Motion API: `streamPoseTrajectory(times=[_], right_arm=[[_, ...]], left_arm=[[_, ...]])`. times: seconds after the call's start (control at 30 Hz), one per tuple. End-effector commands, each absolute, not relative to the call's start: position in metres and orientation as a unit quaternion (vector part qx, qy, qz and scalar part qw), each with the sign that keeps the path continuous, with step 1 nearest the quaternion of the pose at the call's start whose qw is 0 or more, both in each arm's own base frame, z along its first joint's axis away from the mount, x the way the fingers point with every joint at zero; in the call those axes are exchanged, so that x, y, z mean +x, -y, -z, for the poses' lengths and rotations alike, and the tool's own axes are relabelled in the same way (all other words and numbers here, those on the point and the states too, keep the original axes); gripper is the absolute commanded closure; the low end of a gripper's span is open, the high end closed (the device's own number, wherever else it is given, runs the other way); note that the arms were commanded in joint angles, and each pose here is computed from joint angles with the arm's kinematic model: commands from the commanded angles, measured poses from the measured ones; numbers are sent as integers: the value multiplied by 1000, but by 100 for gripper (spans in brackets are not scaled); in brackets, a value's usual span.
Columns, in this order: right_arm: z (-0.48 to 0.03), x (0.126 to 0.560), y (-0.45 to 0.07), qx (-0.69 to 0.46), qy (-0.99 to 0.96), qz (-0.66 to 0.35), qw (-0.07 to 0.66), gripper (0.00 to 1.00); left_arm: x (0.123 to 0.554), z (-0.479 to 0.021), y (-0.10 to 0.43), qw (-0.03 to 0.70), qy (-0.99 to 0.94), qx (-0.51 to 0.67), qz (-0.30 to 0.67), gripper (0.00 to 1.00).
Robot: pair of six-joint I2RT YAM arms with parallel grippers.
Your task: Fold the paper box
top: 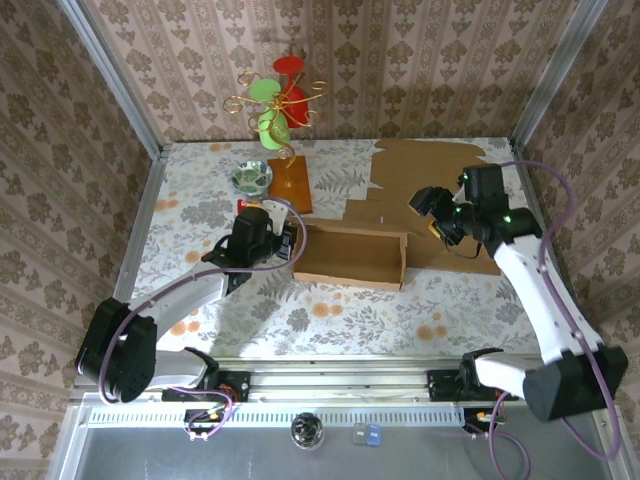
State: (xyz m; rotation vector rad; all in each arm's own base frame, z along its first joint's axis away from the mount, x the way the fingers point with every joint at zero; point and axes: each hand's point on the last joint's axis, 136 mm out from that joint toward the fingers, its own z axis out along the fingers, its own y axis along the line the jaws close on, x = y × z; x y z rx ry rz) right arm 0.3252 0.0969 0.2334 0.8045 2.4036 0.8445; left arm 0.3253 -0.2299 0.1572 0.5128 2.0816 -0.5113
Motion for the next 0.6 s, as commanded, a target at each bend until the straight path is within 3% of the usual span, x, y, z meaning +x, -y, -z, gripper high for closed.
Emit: streamPoseTrajectory(times=[0.0,0.17,0.57], right_arm=[[-227,324,-113,292,-878,-340,170,30],[-193,338,-126,296,-883,-349,105,31],[-162,343,-134,292,-889,-346,66,41]], left_arm=[[318,-148,229,433,-851,220,200,100],[316,-145,228,430,-853,217,201,100],[311,-143,227,427,-855,210,207,100]])
